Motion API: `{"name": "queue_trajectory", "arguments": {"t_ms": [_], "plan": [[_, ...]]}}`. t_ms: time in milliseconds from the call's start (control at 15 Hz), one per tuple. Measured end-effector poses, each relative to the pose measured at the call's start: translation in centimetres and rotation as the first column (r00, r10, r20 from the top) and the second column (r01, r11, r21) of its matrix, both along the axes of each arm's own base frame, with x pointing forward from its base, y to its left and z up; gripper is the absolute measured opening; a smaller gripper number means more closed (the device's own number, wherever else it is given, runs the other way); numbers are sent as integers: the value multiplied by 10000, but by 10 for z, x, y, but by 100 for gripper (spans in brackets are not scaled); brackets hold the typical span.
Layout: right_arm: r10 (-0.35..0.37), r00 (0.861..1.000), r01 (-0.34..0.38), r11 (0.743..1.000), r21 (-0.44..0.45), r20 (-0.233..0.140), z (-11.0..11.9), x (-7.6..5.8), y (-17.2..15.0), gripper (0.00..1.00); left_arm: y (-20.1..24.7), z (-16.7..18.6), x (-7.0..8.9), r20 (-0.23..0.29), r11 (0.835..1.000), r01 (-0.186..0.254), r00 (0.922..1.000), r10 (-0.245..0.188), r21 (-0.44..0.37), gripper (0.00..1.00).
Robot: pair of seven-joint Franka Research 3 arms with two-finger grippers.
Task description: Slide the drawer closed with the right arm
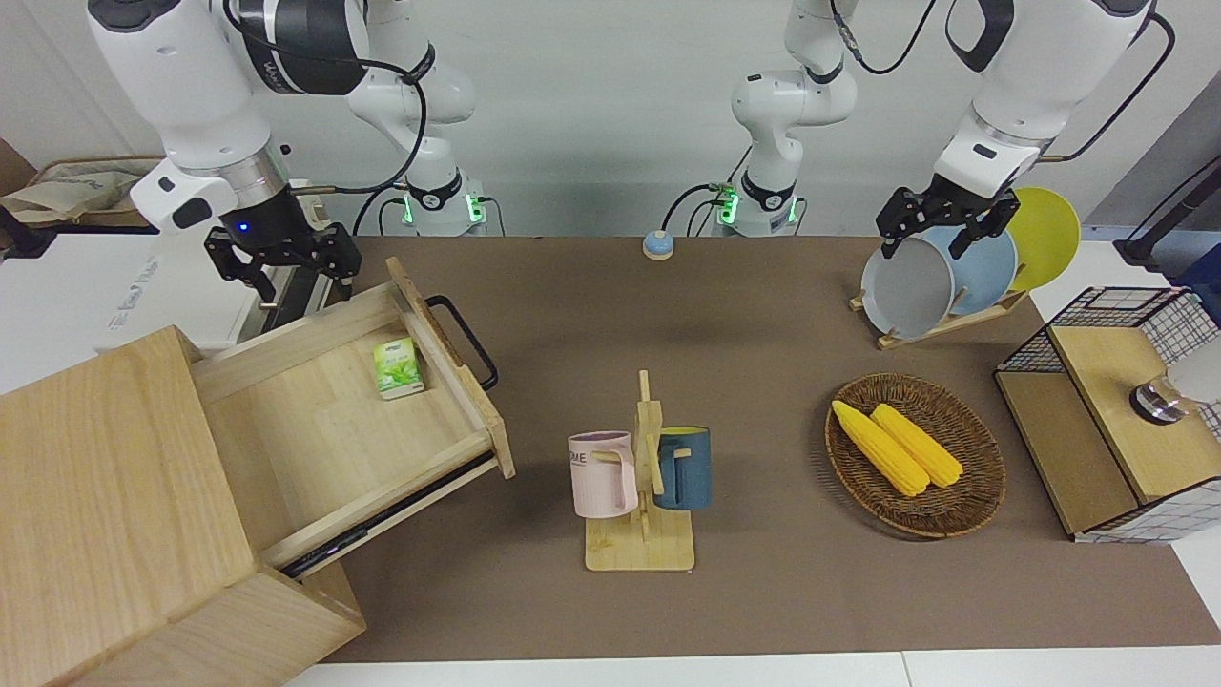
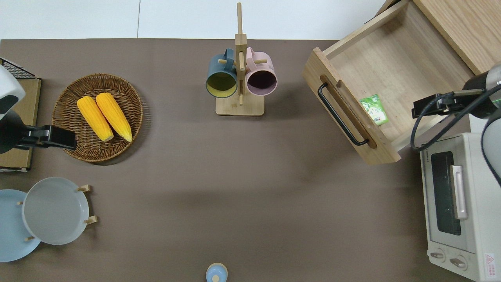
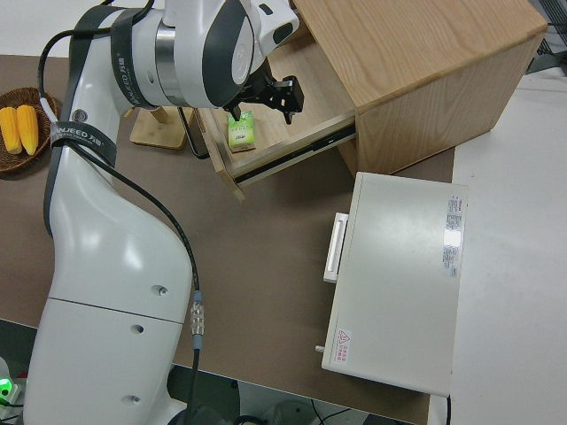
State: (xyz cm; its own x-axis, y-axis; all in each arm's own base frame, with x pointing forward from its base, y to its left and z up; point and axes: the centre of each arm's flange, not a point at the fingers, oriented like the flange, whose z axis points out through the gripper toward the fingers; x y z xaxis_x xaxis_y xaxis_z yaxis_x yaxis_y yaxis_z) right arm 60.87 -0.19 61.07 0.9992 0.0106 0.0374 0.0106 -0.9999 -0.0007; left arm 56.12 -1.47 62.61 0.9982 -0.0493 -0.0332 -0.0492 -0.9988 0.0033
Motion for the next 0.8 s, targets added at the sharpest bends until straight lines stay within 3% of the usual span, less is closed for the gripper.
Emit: {"name": "queue_trajectory", "arguments": {"t_ms": [600,800], "plan": [[-1,10000,1,10000,-24,-16,6,-2,0,94,0,0,0,0,10000,0,10000,0,0,100],[-6,9998,5,10000,-26,-177,5,-4,0,65,0,0,0,0,10000,0,10000,0,0,100]]}}
